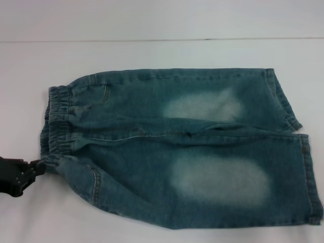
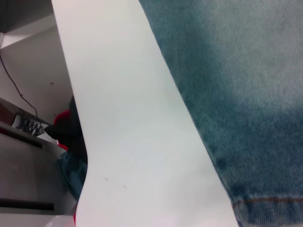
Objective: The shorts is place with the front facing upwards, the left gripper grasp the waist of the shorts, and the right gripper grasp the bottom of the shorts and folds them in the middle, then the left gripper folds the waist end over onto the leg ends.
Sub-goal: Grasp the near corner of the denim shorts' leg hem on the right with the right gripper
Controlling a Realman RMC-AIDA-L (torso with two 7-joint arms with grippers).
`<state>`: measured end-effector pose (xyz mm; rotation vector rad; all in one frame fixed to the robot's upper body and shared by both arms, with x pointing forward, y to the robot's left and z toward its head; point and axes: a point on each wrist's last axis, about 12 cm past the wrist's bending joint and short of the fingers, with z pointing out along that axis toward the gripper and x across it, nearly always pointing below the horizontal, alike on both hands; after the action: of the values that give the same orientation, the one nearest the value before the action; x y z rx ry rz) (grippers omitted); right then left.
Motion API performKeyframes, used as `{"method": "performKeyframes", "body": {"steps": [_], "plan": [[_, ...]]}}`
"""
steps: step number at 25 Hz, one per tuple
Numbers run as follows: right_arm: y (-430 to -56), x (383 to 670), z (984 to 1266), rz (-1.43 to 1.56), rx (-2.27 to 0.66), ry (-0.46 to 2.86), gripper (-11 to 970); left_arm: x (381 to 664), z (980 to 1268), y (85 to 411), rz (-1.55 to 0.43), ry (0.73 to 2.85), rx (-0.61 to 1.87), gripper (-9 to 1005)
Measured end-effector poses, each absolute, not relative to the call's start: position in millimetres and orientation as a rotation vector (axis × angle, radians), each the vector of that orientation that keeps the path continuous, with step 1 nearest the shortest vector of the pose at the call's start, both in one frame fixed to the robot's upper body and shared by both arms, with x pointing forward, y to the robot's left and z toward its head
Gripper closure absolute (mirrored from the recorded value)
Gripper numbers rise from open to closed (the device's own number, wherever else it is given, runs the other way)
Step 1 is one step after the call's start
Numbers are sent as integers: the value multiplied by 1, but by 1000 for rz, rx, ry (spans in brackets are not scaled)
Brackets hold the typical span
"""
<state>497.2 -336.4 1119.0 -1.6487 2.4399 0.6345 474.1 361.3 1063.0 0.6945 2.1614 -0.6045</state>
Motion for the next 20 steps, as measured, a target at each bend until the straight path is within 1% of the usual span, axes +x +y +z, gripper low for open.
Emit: {"method": "performKeyframes", "body": {"steps": [10, 20], "plan": [[-329, 500, 1110, 650, -1673, 2400, 268, 476, 1062, 360, -614, 2157, 692, 934], [-327, 501, 1108, 660, -1646, 2270, 291, 476, 1056, 359, -601, 2170, 664, 934]]}}
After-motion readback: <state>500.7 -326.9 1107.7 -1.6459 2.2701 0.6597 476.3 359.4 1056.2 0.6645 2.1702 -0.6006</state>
